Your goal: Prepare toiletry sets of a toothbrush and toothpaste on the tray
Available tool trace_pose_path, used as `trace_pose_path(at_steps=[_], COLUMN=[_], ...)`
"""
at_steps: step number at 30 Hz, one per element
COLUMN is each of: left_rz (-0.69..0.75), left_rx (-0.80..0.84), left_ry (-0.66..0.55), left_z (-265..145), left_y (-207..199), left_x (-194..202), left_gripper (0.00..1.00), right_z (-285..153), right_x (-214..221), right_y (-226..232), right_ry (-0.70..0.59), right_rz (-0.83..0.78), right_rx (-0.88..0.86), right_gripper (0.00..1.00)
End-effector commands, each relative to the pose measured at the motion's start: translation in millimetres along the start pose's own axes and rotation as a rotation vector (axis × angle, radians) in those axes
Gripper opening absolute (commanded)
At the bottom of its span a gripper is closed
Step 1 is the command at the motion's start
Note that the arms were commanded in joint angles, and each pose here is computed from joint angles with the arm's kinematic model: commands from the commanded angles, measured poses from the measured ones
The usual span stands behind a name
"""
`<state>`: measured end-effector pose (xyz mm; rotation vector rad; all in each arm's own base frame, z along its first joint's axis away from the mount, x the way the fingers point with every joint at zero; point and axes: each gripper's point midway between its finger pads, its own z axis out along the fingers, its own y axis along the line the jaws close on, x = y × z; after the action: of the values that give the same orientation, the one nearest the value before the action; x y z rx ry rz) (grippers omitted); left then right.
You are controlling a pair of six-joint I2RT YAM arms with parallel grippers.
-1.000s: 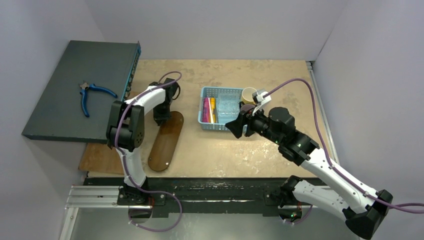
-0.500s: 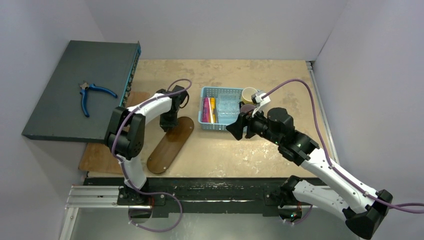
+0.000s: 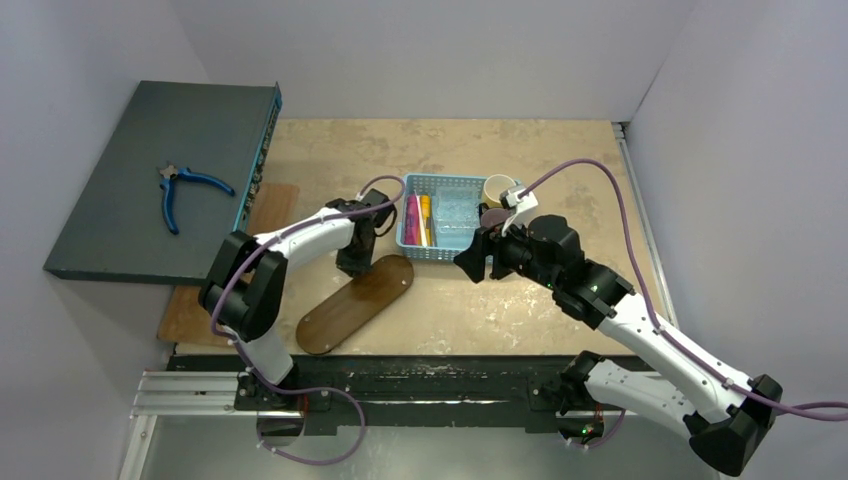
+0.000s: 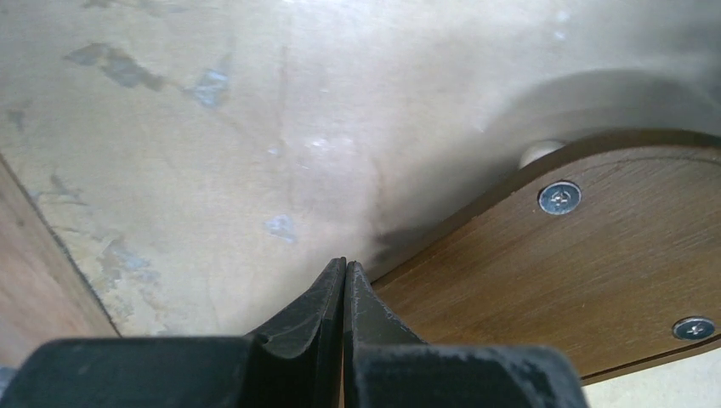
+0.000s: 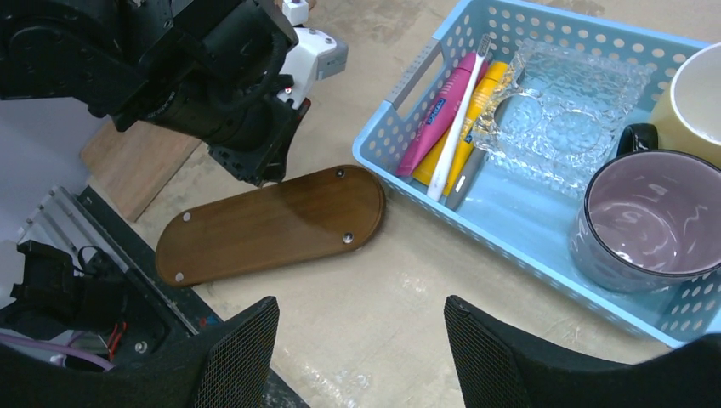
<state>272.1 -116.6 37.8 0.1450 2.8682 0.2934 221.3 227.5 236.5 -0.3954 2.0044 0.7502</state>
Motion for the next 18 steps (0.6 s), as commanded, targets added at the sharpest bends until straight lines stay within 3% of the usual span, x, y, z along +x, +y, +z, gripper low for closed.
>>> trace_pose_path(at_steps=[1,18], left_rz=[0.060,0.261], left_rx=[0.109,0.374], left_ry=[-0.059,-0.184], left_z=[-9.8,-51.1], left_y=[-29.6,-131.7], left_x=[-1.6,8.1], left_gripper=[0.00,0.00], right_z=[2.0,21.3], right_x=[6.8,66.0], right_y=[-6.0,-29.4], right_ry=[0.015,0.168], right_rz=[0.023,0.139], right_rx=[0.033,0.130], right_gripper=[0.74,0.80])
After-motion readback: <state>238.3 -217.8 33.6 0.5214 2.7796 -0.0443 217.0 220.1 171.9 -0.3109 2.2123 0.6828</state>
